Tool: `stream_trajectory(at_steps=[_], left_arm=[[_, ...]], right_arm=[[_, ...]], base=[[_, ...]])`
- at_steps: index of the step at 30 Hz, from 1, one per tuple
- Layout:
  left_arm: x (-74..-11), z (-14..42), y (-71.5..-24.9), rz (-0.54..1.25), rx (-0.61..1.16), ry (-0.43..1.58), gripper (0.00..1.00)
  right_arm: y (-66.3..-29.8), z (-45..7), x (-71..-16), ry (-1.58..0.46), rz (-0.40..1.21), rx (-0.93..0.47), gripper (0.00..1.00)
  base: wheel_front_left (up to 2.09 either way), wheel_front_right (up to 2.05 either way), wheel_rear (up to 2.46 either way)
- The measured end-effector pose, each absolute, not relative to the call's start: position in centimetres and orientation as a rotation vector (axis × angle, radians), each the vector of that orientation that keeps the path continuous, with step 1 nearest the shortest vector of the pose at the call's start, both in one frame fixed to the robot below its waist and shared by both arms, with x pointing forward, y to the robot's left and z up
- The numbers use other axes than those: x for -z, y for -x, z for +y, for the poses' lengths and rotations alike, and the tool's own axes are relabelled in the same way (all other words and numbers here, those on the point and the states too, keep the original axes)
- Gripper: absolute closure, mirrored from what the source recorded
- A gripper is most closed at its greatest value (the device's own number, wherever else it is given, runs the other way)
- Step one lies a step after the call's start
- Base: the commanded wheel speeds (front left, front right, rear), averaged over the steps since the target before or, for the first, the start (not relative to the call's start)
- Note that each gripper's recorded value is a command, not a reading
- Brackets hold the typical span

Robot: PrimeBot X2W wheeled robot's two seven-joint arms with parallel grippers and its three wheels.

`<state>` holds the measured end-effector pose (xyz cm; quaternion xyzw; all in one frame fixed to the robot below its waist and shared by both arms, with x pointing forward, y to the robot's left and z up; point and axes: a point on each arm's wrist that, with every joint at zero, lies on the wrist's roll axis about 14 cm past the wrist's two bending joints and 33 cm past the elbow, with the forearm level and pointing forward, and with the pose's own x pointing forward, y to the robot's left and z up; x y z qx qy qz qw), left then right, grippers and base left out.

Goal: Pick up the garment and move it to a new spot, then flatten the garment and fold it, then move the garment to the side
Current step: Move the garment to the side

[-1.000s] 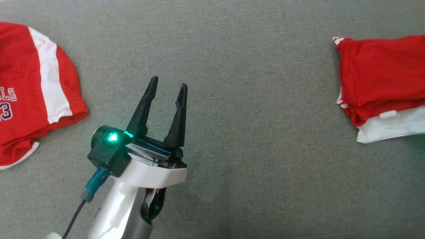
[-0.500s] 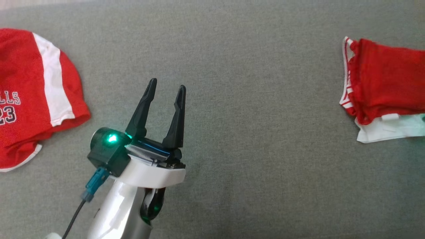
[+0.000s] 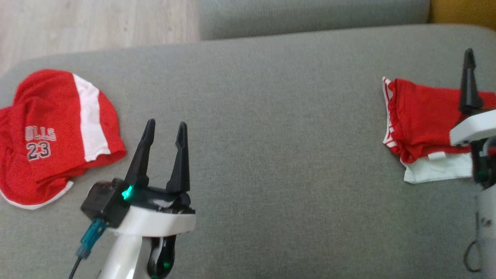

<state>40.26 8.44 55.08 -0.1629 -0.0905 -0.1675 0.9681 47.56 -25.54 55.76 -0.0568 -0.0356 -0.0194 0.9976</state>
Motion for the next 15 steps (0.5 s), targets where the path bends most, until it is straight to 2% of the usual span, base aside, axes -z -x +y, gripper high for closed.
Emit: stream_trajectory(at_steps=[6, 15], left_arm=[[-55.7, 10.4, -38.0, -0.207, 0.283, 0.313, 0.0], [-53.3, 11.7, -35.2, -0.144, 0.231, 0.298, 0.0]], right_arm=[[-45.0, -21.4, -58.4, -0.011, -0.157, -0.012, 0.0], [-40.2, -18.5, -52.5, -0.164, -0.035, -0.044, 0.0]], base=[[0.0, 0.0, 0.0], [0.0, 0.0, 0.0]])
